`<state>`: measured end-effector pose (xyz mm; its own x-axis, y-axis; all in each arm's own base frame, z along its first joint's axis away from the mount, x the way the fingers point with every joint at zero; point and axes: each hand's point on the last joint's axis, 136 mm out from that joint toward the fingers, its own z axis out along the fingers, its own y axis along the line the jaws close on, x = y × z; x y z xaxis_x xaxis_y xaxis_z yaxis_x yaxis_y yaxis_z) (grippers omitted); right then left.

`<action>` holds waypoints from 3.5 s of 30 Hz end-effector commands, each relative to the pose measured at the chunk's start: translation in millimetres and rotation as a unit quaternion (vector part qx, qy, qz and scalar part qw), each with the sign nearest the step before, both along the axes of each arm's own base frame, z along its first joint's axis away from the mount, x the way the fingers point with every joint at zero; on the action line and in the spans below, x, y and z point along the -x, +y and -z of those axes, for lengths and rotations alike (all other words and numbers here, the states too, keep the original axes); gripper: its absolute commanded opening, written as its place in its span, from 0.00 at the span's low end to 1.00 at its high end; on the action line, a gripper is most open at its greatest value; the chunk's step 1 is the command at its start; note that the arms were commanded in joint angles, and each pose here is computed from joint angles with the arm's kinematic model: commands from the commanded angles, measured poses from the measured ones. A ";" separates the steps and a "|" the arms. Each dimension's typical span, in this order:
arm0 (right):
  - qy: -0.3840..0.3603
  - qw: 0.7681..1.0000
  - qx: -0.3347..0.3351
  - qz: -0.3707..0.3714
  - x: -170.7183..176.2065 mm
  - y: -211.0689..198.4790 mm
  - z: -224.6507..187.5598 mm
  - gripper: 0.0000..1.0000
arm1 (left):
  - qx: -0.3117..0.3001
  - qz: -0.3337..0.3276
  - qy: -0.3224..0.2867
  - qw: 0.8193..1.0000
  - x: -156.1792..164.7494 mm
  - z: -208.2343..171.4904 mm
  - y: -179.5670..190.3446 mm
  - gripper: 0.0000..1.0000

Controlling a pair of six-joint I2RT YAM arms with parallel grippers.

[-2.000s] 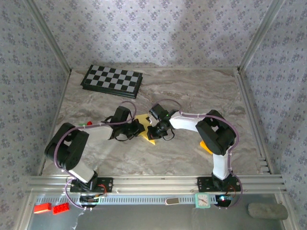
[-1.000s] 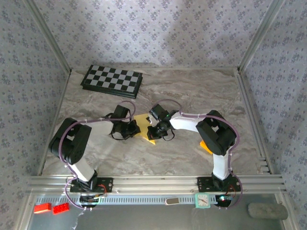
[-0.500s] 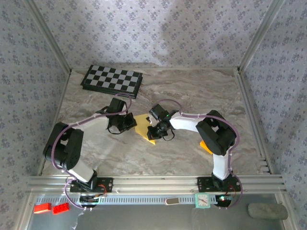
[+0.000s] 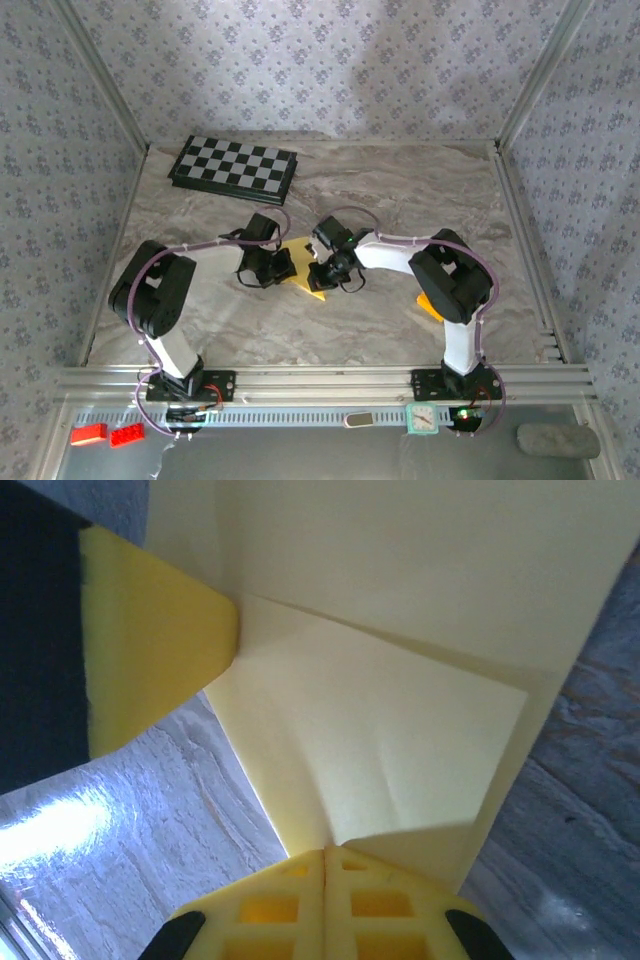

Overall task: Fold a paper plane with a square sheet of paper (pick it up from the middle)
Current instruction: Third fold the triangle at the center of the table, then fourth fold the wing at the center of the table.

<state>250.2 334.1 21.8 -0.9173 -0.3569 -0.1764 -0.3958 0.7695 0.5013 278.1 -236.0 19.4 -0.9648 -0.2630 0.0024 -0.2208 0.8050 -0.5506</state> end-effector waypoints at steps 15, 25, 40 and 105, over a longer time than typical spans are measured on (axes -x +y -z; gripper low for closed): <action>0.013 1.000 -0.013 0.014 -12.6 25.4 -10.9 0.00 | -0.079 -0.025 0.056 0.995 19.9 34.0 26.7 0.00; 0.036 0.999 0.004 0.003 3.2 13.3 7.0 0.00 | -0.106 -0.043 0.087 0.990 30.5 46.7 37.6 0.00; 0.064 0.997 0.047 -0.022 56.7 -52.0 20.2 0.00 | -0.125 -0.053 0.101 0.986 34.9 52.3 49.1 0.00; 0.002 0.994 0.026 0.107 -27.0 -17.7 12.8 0.16 | 0.103 -0.088 0.057 0.989 -4.5 -21.2 9.0 0.53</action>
<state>279.1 322.8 23.0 -0.9628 -0.1718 -0.2087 -0.2547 0.8352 0.4874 282.3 -221.6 35.3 -0.8810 -0.4348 0.1865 -0.4438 0.6227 -0.6444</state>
